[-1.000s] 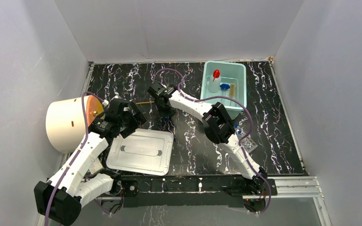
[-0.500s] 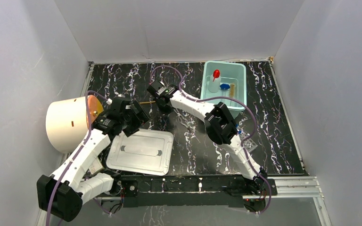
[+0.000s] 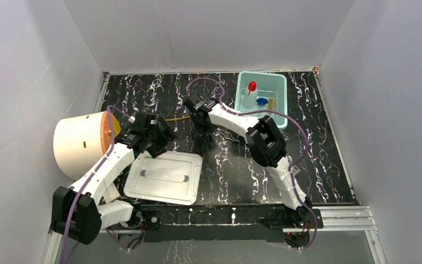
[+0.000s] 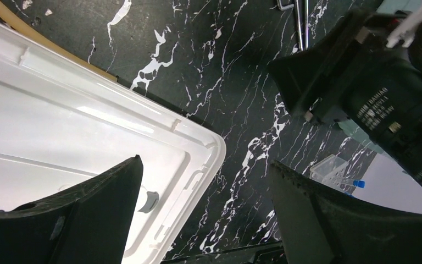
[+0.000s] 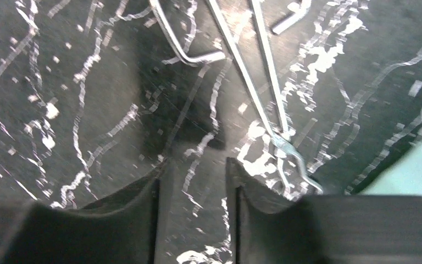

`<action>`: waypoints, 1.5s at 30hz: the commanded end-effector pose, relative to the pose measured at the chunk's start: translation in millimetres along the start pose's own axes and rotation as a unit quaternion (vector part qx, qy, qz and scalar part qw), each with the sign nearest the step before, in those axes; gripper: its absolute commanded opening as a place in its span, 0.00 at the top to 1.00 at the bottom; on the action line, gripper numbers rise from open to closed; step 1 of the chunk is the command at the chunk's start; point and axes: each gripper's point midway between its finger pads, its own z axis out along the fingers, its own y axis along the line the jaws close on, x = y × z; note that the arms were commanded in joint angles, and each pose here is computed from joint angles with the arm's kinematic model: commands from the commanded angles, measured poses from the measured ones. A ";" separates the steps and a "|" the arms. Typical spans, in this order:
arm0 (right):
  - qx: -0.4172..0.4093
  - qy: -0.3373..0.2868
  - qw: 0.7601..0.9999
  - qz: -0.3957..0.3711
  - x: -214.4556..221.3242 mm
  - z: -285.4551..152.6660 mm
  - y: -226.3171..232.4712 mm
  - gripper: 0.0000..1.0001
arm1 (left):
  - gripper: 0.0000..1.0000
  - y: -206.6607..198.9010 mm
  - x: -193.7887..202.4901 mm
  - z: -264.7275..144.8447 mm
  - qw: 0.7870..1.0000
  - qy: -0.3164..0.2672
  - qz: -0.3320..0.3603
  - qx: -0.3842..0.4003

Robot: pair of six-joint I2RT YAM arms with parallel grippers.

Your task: Organize the chemistry lab equipment

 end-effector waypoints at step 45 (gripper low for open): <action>-0.143 0.081 0.985 -0.045 38.5 -32.2 -15.1 0.34 | 0.17 20.8 13.8 -6.7 1.000 0.009 0.018 0.003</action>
